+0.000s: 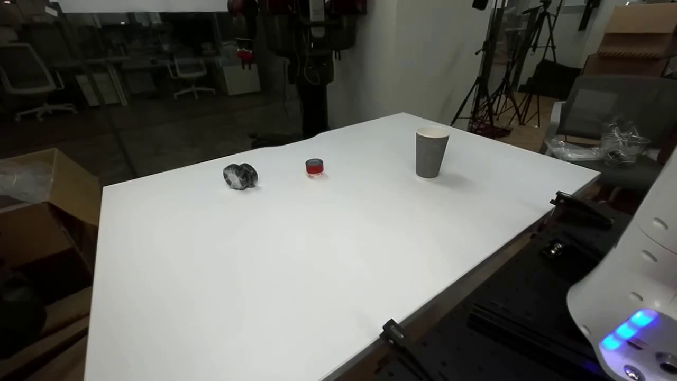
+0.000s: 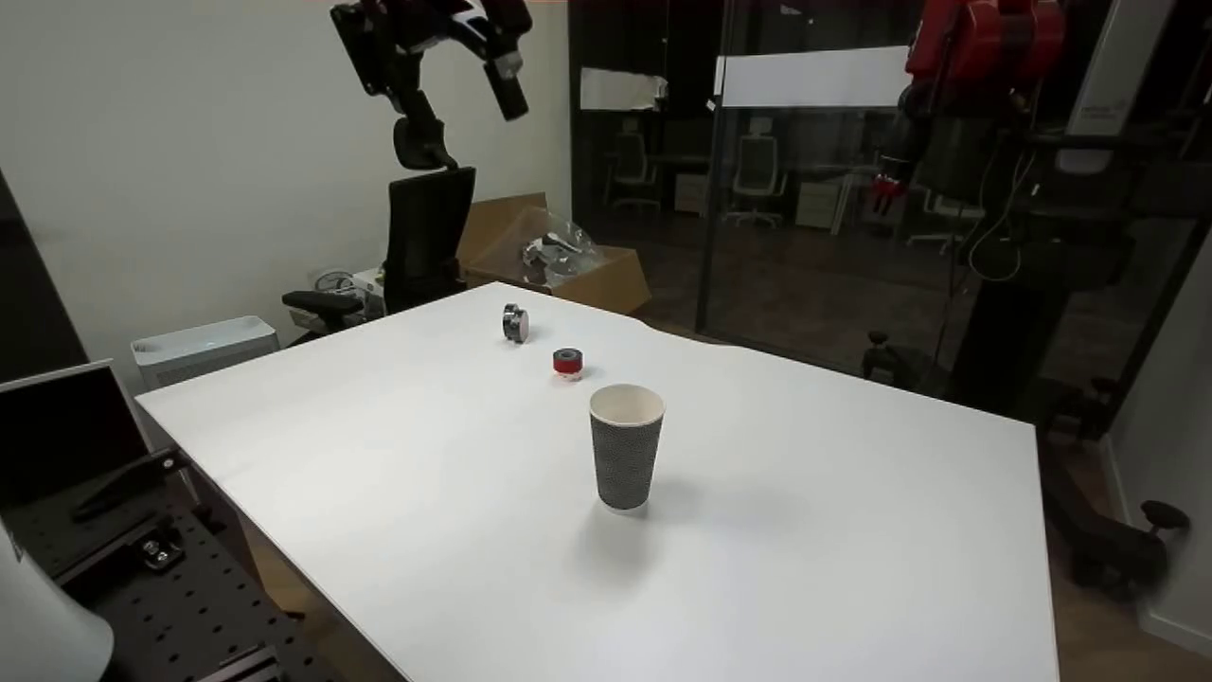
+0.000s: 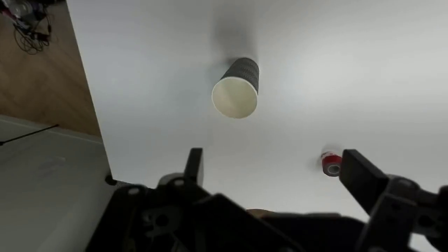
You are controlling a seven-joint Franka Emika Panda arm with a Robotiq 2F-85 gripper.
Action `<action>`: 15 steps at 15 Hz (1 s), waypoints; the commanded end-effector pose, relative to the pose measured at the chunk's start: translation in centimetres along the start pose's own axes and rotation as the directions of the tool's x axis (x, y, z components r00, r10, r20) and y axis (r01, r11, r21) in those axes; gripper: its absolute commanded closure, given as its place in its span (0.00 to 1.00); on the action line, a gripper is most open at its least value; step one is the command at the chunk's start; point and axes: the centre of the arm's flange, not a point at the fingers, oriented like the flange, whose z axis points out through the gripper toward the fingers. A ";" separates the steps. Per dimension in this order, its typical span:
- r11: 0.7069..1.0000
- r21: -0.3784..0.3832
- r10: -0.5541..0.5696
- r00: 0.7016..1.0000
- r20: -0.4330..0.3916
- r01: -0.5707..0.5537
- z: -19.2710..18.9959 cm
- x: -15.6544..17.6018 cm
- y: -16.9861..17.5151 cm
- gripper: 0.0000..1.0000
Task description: Move the grey cup backwards
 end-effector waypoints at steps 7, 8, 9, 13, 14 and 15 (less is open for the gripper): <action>0.944 0.299 0.103 0.986 0.132 -0.139 7.5 3.8 3.7 0.00; 0.950 0.264 0.129 0.980 0.154 -0.167 8.3 4.1 3.8 0.00; 0.961 0.181 0.183 0.971 0.155 -0.210 8.6 4.2 4.3 0.00; 0.961 0.213 0.150 0.978 0.145 -0.179 9.3 3.0 3.8 0.00; 0.965 0.207 0.139 0.982 0.127 -0.163 9.1 2.8 3.1 0.00; 0.966 0.202 0.141 0.982 0.126 -0.165 9.4 3.2 2.9 0.00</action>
